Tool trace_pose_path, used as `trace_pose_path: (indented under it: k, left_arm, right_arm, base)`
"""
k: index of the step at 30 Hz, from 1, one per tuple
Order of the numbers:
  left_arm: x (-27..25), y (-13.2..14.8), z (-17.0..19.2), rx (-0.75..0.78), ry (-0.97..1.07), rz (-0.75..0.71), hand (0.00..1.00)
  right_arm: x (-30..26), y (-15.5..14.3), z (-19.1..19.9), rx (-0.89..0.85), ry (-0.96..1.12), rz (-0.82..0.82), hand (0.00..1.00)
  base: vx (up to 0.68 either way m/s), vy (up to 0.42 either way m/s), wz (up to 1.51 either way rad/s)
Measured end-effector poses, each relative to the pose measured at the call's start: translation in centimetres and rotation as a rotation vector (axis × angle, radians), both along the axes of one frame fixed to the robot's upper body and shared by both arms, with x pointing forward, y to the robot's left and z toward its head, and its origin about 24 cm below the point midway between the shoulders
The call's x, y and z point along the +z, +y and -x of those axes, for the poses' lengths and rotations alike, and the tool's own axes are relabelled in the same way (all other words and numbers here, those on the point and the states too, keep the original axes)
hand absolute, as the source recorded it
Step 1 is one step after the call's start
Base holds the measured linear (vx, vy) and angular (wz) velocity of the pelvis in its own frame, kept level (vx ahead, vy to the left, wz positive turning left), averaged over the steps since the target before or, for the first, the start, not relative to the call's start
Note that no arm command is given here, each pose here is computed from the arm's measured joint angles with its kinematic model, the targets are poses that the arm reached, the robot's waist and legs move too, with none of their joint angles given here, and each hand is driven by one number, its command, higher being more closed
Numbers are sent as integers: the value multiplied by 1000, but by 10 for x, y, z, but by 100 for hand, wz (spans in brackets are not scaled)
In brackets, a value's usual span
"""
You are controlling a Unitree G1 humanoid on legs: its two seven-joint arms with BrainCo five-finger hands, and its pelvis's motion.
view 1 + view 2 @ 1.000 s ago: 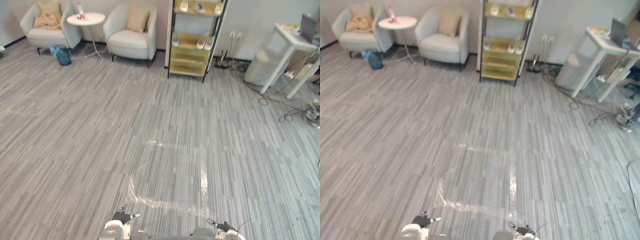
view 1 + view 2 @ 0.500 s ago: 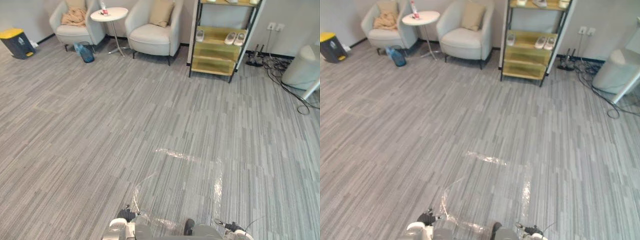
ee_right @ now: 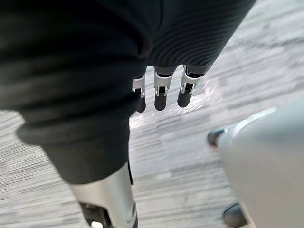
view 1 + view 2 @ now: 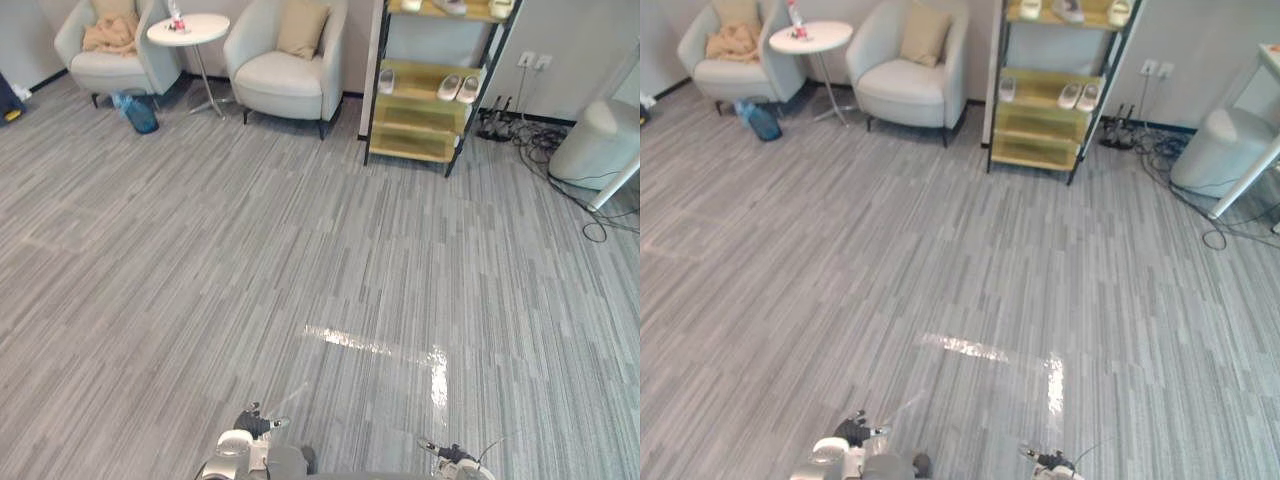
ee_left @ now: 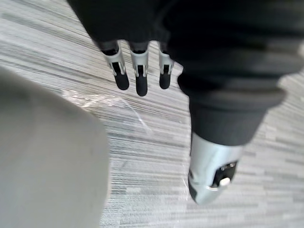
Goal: Pick up cushions and gather them together orderly.
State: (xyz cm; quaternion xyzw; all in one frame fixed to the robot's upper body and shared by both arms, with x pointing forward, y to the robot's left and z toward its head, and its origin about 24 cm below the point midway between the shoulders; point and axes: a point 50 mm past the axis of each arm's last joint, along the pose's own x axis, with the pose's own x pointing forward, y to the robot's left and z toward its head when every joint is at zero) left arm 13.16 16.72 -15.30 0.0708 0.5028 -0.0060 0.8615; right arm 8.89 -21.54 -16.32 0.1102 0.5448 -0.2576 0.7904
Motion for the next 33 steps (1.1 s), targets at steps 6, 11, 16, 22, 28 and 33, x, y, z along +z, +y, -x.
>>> trace_pose_path:
  k: [6,11,16,22,28,33]
  left_arm:
    - [1,5,-2,-13,-7,-17,0]
    - [-2,1,2,-4,17,-7,0]
    - [2,3,-5,-9,-13,-9,0]
    - [4,-4,-10,-10,-33,7,0]
    - [2,-2,-6,6,-18,1,0]
    - [0,2,0,29,-5,0,0]
  right_arm:
    - [0,0,-1,-2,-6,-1,0]
    - [3,-8,-7,1,-22,16,0]
    - [1,-5,-7,22,-7,8,0]
    - [2,-14,-1,12,13,33,0]
    - [0,-10,7,1,26,20,0]
    - [0,0,9,16,4,7,0]
  base:
    - [140,-122,45]
    - [104,-198,-25]
    - [54,-157,-12]
    - [110,58,-4]
    - [163,158,-14]
    - [139,74,12]
